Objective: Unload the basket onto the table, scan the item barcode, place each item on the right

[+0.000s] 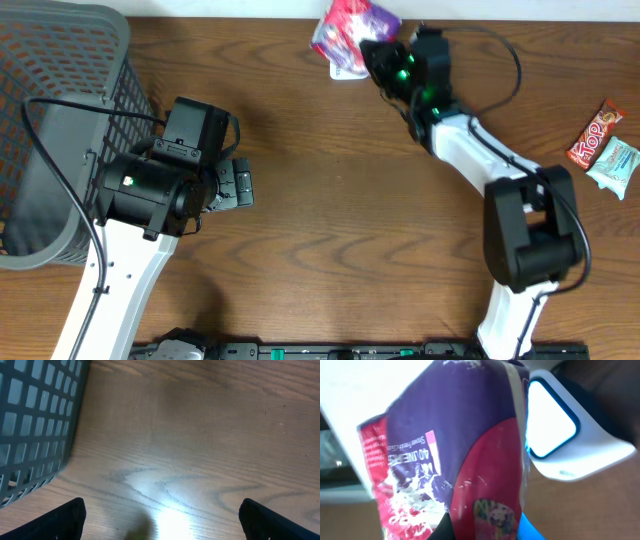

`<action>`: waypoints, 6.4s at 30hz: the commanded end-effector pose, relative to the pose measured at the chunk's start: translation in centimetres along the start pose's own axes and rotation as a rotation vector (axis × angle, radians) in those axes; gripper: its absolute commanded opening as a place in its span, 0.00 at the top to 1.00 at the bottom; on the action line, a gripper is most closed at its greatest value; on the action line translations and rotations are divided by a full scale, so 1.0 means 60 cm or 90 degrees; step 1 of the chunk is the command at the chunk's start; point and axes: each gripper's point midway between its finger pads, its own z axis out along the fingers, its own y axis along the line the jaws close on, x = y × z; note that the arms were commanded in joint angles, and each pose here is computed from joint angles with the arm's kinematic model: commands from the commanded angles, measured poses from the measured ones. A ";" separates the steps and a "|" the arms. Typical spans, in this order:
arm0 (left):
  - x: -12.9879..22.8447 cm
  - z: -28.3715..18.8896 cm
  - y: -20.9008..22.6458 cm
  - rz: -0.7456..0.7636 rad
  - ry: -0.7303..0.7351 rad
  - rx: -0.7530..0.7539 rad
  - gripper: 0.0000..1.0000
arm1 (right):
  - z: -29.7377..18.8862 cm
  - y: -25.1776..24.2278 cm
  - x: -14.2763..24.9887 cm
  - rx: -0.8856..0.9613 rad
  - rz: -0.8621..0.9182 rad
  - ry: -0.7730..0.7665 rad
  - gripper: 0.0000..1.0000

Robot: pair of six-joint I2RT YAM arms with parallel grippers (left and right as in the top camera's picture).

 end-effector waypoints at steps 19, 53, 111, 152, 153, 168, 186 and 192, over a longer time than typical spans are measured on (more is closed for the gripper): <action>0.002 0.002 0.004 -0.001 0.004 -0.005 0.02 | -0.116 -0.087 -0.256 0.229 -0.178 -0.090 0.99; 0.002 0.002 0.004 -0.001 0.004 -0.005 0.02 | -0.509 -0.261 -0.354 0.470 -0.045 -0.005 0.01; 0.002 0.002 0.004 -0.001 0.004 -0.005 0.02 | -0.668 -0.211 0.123 0.463 -0.152 0.335 0.01; 0.002 0.002 0.004 -0.001 0.004 -0.005 0.02 | -0.615 -0.031 0.175 0.104 -0.563 0.295 0.01; 0.002 0.002 0.004 -0.001 0.004 -0.005 0.02 | -0.617 -0.024 0.176 0.095 -0.576 0.286 0.01; 0.002 0.002 0.004 -0.001 0.004 -0.005 0.02 | -0.694 -0.024 0.170 0.091 -0.691 0.096 0.01; 0.002 0.002 0.004 -0.001 0.004 -0.005 0.02 | -0.615 -0.056 0.150 -0.056 -0.794 -0.123 0.01; 0.002 0.002 0.004 -0.001 0.004 -0.005 0.02 | -0.600 -0.066 0.121 -0.050 -0.809 -0.216 0.01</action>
